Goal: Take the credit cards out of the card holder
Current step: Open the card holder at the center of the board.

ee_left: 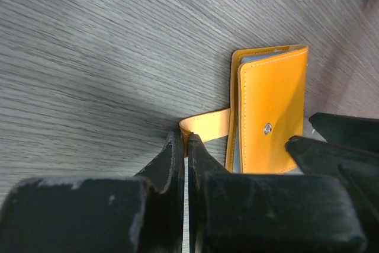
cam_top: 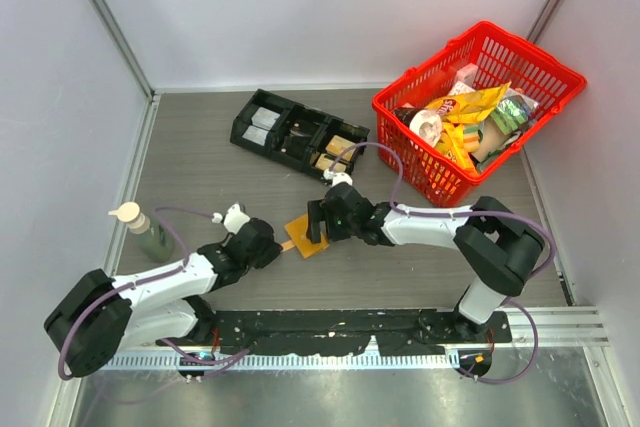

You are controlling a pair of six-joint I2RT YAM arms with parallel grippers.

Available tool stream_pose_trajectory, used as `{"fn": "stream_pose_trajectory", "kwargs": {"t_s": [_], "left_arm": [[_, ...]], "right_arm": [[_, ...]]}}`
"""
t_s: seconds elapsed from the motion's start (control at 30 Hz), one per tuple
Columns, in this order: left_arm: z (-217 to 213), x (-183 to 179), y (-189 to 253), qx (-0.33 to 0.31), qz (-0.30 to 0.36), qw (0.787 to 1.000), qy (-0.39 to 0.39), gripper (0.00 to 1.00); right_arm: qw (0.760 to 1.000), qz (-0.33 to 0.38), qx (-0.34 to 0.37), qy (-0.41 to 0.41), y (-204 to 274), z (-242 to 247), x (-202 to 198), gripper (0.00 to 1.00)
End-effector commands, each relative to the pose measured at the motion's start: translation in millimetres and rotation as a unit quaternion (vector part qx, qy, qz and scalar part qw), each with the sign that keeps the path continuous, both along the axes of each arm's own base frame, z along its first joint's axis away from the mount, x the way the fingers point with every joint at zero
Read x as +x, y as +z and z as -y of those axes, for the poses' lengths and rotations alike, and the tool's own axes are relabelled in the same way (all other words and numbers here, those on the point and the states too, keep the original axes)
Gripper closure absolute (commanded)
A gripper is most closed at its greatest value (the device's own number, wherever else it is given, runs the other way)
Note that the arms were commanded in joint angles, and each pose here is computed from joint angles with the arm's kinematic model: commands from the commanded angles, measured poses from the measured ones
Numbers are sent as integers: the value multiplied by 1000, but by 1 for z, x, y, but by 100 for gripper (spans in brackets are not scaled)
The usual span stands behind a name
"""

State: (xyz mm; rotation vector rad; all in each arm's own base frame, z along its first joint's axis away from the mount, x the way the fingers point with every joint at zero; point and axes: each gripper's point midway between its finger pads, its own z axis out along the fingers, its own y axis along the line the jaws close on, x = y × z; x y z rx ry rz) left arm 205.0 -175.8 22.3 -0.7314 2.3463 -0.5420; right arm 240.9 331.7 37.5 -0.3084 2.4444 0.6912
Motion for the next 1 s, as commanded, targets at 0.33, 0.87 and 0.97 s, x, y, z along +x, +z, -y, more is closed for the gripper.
{"fn": "stream_pose_trajectory", "kwargs": {"t_s": [0.33,0.87,0.97], "left_arm": [[1,-2,6,-52,17,998,22,100],[0,-6,12,-53,21,998,9,100],[-3,-8,12,-44,21,999,6,100]], "right_arm": [[966,125,-209,83,24,-12,-19,10],[946,158,-265,99,12,-31,-26,10],[942,172,-277,82,20,-22,-19,14]]}}
